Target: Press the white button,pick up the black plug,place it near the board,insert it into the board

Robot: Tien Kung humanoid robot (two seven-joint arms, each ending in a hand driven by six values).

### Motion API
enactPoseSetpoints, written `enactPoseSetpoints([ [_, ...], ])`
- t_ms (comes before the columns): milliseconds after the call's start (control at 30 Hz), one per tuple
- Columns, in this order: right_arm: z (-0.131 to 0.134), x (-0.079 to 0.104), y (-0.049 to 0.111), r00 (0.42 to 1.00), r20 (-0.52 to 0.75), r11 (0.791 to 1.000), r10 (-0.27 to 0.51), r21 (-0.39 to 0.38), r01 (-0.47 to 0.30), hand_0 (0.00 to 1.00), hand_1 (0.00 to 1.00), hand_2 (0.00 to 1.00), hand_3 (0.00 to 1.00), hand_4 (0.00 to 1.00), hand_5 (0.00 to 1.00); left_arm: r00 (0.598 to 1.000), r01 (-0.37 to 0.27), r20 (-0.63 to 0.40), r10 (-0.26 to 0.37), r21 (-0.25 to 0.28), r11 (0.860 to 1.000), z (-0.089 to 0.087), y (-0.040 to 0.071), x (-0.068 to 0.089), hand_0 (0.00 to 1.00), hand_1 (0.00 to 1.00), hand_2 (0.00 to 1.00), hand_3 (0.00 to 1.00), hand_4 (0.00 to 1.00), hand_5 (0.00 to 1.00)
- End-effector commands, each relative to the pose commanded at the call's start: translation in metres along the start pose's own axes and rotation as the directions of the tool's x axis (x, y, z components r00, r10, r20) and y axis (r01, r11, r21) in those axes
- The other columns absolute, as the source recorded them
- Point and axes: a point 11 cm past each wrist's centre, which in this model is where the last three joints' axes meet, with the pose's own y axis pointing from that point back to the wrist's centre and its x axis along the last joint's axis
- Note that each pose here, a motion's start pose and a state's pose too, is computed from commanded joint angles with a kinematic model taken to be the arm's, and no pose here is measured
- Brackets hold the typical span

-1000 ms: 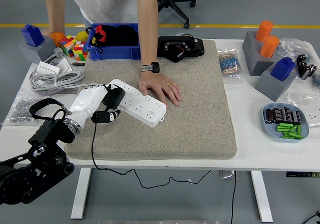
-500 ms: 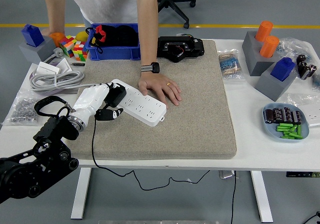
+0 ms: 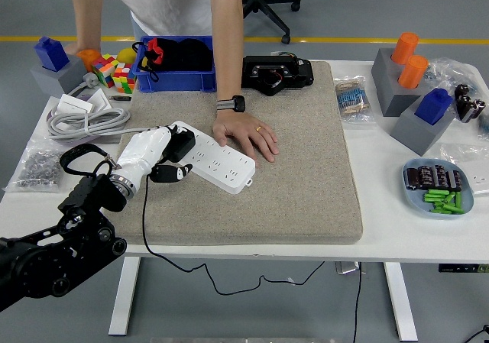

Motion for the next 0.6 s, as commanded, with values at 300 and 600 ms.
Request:
enactPoseSetpoints([
  [300,-0.001,-0.002,0.000,1.000,0.005,1.000,-0.005,0.002,0.005,0.619,0.587,0.580,0.578,0.637,0.360,0.994,-0.086,-0.067,0.084,-0.021,0.996,0.009,0.004,0.029,0.791,0.827,0.763,0.747,0.769,0.129],
  [600,0.001,-0.002,0.000,1.000,0.005,1.000,-0.005,-0.002,0.005,0.620,0.588,0.579,0.578,0.638,0.360,0.970,-0.195,-0.137,0.199,0.041,0.980,-0.008,0.006,0.067,0.836,0.872,0.824,0.783,0.844,0.377],
])
